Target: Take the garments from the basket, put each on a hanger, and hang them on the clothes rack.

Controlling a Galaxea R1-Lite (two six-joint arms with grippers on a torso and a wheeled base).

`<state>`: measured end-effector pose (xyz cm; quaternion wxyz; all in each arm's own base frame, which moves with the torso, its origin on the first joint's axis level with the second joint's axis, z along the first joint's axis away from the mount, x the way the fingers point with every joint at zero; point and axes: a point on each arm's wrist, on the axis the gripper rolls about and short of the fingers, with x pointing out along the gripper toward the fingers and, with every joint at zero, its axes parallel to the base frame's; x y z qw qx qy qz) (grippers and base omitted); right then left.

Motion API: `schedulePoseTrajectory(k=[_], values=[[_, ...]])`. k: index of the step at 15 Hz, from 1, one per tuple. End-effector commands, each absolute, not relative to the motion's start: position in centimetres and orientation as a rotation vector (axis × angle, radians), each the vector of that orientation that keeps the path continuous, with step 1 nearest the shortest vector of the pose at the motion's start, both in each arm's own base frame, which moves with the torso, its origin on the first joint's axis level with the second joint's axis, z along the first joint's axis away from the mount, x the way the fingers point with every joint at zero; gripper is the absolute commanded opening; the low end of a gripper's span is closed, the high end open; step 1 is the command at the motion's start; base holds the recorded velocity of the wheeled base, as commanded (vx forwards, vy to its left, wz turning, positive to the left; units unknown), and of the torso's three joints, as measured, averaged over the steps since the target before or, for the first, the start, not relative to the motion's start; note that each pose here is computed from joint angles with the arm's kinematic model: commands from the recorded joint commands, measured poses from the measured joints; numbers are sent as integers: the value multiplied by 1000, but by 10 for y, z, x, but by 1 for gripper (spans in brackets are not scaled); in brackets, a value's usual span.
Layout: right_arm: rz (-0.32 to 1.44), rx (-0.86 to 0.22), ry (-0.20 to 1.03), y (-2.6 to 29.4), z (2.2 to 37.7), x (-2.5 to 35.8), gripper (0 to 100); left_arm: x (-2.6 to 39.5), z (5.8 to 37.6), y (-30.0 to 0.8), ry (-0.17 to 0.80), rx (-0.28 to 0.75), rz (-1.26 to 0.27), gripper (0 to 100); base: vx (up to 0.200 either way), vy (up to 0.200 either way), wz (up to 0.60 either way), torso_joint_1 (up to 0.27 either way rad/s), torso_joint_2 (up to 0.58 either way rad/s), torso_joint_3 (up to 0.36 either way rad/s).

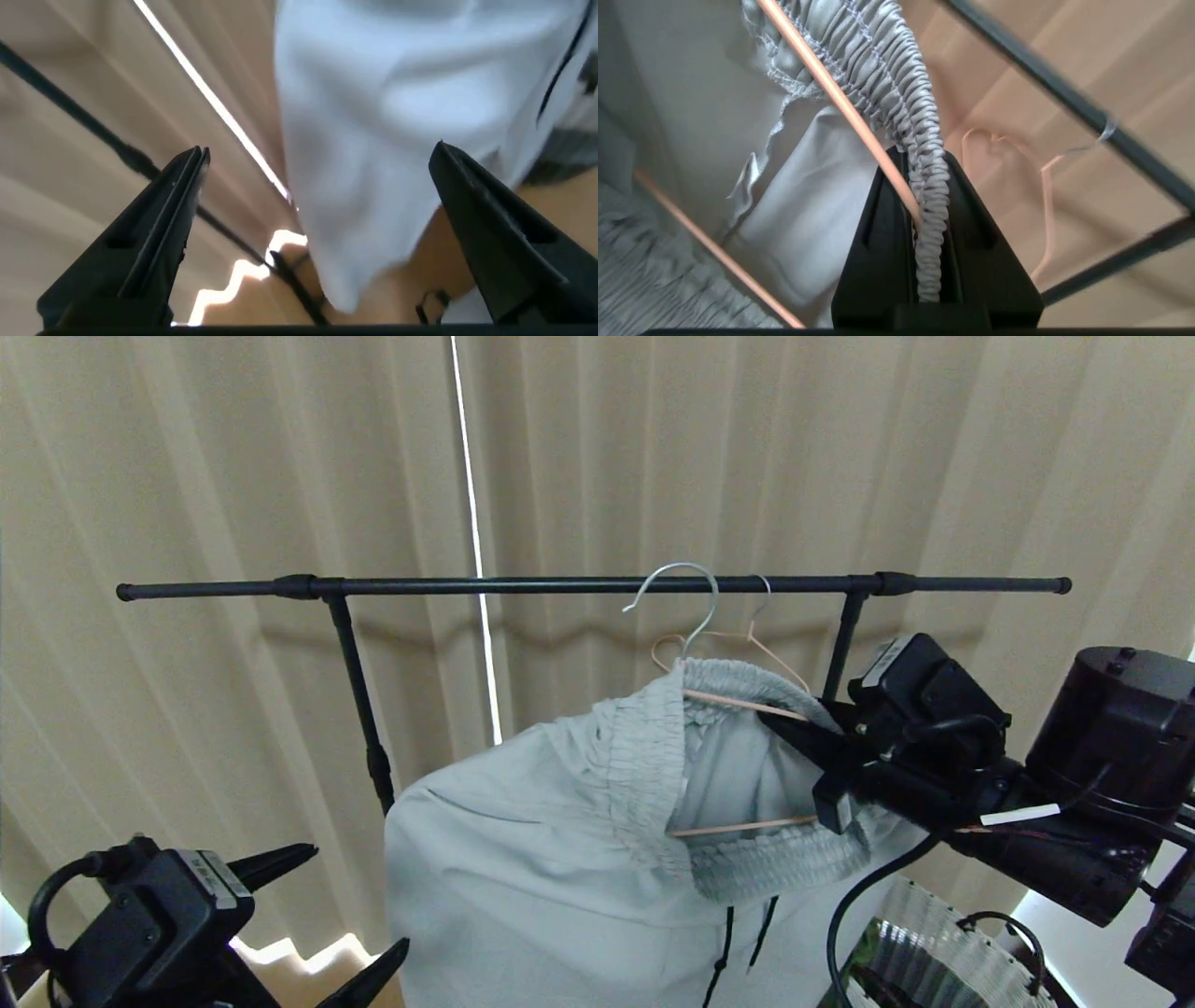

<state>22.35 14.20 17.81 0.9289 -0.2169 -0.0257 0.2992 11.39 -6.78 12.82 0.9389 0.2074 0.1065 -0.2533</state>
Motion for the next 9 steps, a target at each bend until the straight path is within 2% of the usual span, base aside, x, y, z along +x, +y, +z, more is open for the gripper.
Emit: schedulePoseTrajectory(k=[1,6,7,9], values=[[613,-438,-80,138,184,216,0,128,121,-75,281,441,-520,100,0,0,0,0,0,0],[620,-425,-117,138,192,209,0,141,123,-83,293,441,-524,100,0,0,0,0,0,0],[634,-425,-120,140,192,207,0,141,123,-83,294,440,-524,0,0,0,0,0,0,0],[636,-424,-122,140,192,204,0,141,123,-83,296,436,-524,0,0,0,0,0,0,0]])
